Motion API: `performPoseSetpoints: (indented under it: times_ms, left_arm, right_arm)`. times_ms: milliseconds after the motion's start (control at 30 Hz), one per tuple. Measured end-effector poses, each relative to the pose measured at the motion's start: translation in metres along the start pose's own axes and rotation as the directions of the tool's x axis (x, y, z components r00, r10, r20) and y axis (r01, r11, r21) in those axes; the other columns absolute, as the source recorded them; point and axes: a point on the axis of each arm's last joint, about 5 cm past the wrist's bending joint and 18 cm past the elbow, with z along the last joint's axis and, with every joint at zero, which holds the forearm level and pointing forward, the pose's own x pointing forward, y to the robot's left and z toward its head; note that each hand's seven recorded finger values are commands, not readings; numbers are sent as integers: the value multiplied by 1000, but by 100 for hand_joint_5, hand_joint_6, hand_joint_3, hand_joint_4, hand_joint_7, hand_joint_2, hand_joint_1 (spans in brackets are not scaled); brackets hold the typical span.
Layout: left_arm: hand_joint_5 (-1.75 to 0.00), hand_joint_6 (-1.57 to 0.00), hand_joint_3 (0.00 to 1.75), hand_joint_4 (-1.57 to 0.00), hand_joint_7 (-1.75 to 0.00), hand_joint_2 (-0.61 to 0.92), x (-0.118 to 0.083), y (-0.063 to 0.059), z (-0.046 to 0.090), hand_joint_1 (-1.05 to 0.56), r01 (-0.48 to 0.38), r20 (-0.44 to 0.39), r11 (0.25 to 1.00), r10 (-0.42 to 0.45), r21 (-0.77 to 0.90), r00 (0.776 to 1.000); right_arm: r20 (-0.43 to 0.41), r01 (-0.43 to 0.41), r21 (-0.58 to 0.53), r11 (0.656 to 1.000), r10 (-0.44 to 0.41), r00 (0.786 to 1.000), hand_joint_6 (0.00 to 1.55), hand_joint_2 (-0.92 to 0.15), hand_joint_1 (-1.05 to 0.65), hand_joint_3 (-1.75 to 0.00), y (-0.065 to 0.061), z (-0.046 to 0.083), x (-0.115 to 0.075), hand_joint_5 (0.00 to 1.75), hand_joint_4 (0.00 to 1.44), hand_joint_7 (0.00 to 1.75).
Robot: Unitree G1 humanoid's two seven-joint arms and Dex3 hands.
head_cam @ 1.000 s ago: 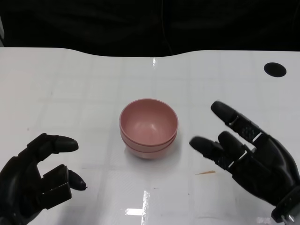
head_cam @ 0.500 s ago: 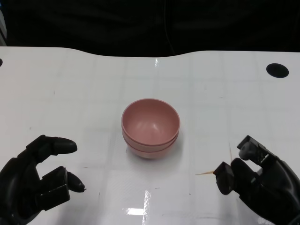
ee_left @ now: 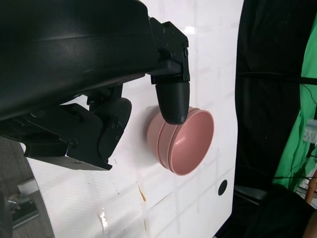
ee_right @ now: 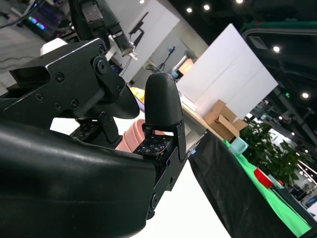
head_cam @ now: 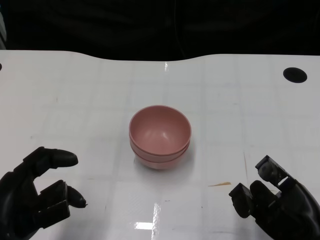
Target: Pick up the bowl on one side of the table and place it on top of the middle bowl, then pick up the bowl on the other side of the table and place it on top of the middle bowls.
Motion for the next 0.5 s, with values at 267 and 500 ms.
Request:
performPoseSetpoints:
  times_ms: [267, 500]
  left_arm:
    - [-175, -28, 138, -50, -175, 92, -7, 2, -3, 13, 43, 38, 987, -37, -154, 999]
    - [-175, -28, 140, -44, -175, 92, -15, 0, -6, -4, 68, -9, 913, -78, -402, 997]
  right_arm:
    - [20, 17, -24, 1000, -17, 1000, 67, -68, -2, -117, -5, 4, -2, 175, 84, 165]
    - [20, 24, -37, 999, -23, 1000, 67, -68, -1, -119, -6, 5, -2, 175, 84, 167]
